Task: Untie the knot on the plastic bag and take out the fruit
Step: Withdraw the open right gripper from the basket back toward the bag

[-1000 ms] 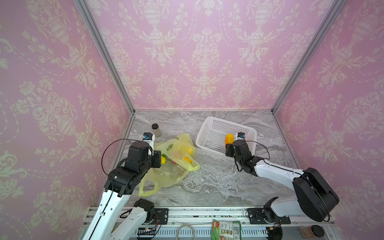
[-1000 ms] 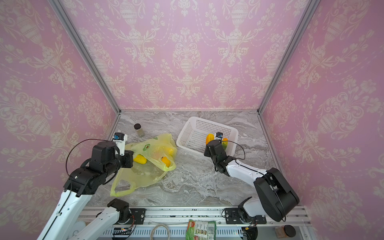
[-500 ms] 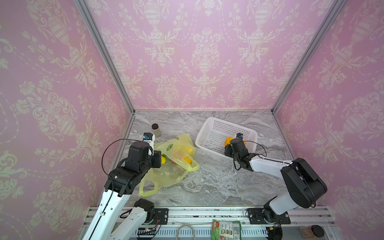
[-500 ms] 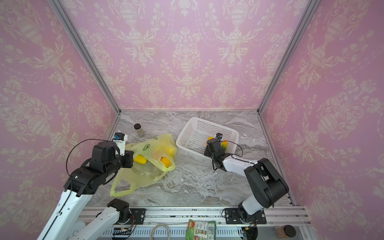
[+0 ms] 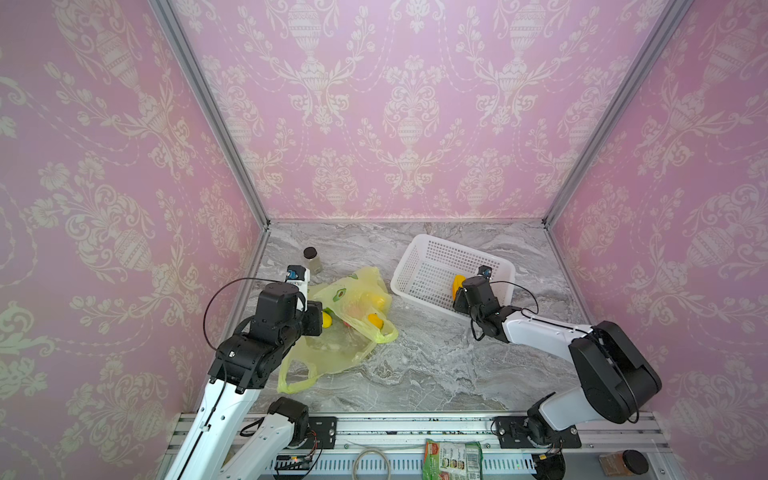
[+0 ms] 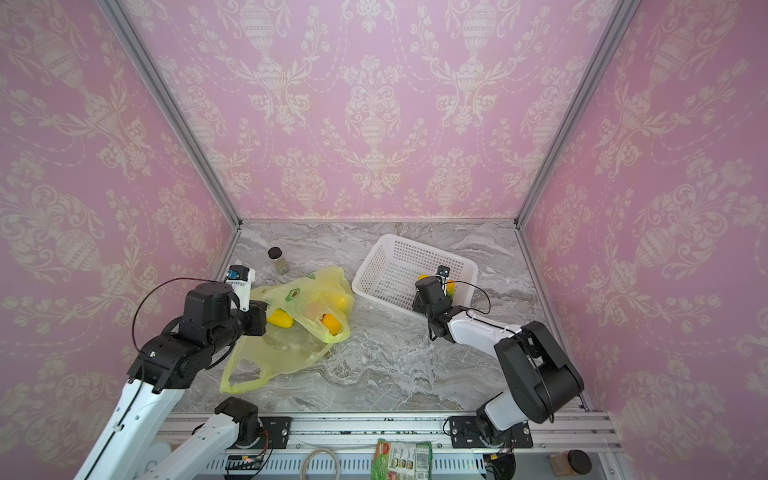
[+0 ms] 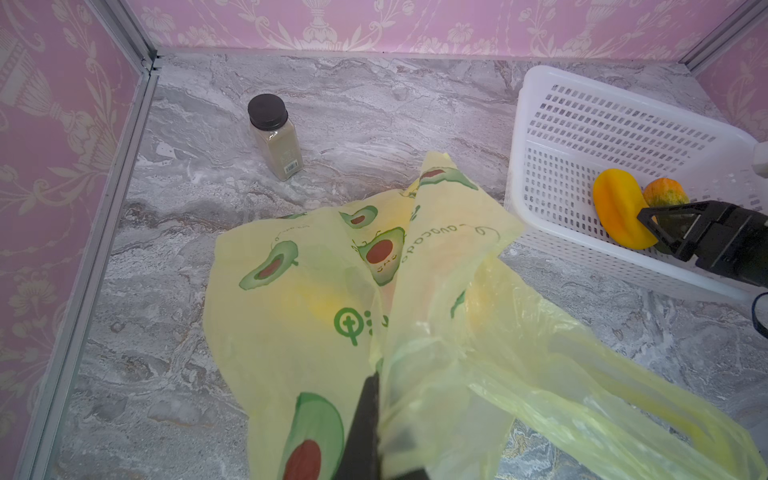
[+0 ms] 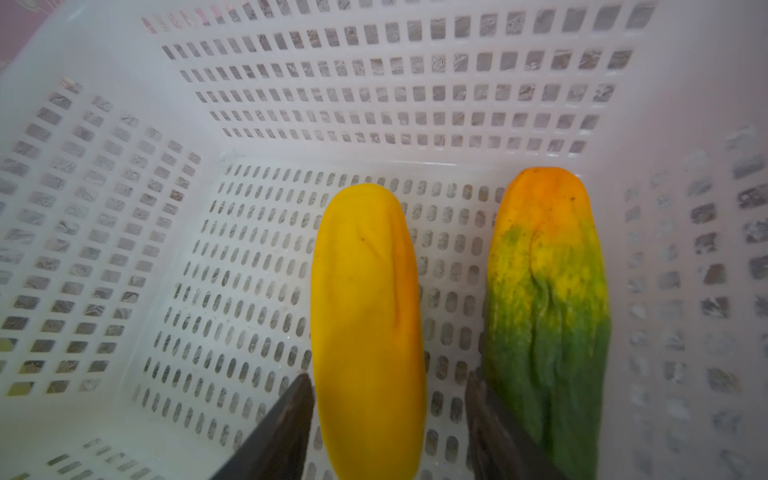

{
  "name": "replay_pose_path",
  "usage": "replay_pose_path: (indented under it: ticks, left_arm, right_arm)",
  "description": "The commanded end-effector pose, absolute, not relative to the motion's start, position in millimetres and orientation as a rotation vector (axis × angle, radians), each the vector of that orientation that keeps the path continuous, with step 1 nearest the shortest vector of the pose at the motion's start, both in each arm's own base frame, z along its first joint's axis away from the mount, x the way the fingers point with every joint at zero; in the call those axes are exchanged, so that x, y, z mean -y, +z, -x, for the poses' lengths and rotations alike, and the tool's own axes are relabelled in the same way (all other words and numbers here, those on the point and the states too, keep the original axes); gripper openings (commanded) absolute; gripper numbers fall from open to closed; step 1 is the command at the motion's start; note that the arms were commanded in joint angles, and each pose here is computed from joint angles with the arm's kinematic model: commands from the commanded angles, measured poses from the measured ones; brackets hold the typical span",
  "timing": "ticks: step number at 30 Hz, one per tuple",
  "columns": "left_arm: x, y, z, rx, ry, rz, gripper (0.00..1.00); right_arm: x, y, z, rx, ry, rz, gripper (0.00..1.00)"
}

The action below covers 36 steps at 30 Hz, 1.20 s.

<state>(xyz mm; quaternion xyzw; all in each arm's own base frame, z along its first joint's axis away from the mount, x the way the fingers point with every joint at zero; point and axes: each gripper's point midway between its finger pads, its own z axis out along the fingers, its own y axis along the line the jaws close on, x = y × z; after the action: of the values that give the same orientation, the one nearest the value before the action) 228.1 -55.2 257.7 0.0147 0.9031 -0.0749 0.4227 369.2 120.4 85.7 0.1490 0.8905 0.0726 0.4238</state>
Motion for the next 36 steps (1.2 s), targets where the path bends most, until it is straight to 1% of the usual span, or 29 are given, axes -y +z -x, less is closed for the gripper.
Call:
replay_pose_path:
  ticks: [1, 3, 7, 11, 16, 20, 23, 26, 27, 29, 31, 32, 34, 35, 36]
  left_arm:
    - [55.0, 254.0, -227.4, -2.272, -0.193, -0.028, 0.00]
    - [55.6, 253.4, -228.1, -2.276, -0.194, -0.029, 0.00]
    - [55.6, 253.1, -228.0, -2.278, -0.194, -0.029, 0.00]
    - [54.3, 254.3, -227.4, -2.270, -0.189, -0.025, 0.00]
    - [55.4, 252.2, -228.4, -2.280, -0.191, -0.029, 0.00]
    - [55.3, 255.0, -227.1, -2.268, -0.196, -0.028, 0.00]
    - [54.8, 254.8, -227.1, -2.267, -0.194, -0.027, 0.00]
    - [56.6, 253.3, -228.0, -2.276, -0.201, -0.032, 0.00]
    - [56.7, 252.6, -228.1, -2.279, -0.201, -0.032, 0.00]
    - [56.6, 252.8, -227.6, -2.278, -0.201, -0.032, 0.00]
    - [55.9, 255.3, -226.7, -2.267, -0.202, -0.031, 0.00]
    - [55.3, 255.5, -226.3, -2.263, -0.200, -0.029, 0.00]
    - [55.0, 256.2, -226.0, -2.261, -0.199, -0.028, 0.00]
    - [55.3, 255.8, -226.3, -2.263, -0.200, -0.029, 0.00]
    - [55.9, 255.7, -226.5, -2.265, -0.203, -0.029, 0.00]
  right_arm:
    - [-119.1, 110.1, -361.0, -2.176, 0.215, -0.301, 0.66]
    - [-132.7, 134.4, -351.8, -2.114, 0.302, -0.228, 0.69]
    - [-169.9, 193.3, -321.2, -1.950, 0.395, 0.019, 0.71]
    - [-221.6, 241.9, -269.2, -1.752, 0.531, 0.305, 0.71]
    - [-284.2, 276.6, -203.9, -1.571, 0.692, 0.618, 0.68]
    - [-333.4, 280.7, -162.5, -1.483, 0.742, 0.829, 0.68]
    - [-367.9, 271.0, -149.5, -1.486, 0.722, 0.942, 0.68]
    - [-396.1, 256.9, -155.1, -1.538, 0.666, 0.989, 0.70]
    - [-402.6, 252.1, -160.4, -1.562, 0.641, 0.985, 0.71]
    - [-417.5, 241.0, -172.5, -1.622, 0.575, 0.976, 0.78]
    - [-428.0, 234.6, -183.8, -1.685, 0.528, 0.943, 0.90]
    - [-433.2, 233.0, -188.1, -1.723, 0.517, 0.921, 0.93]
    - [-441.6, 230.7, -188.7, -1.780, 0.528, 0.919, 0.89]
    - [-445.6, 229.8, -185.8, -1.790, 0.560, 0.924, 0.89]
    - [-448.3, 230.2, -182.4, -1.784, 0.599, 0.920, 0.93]
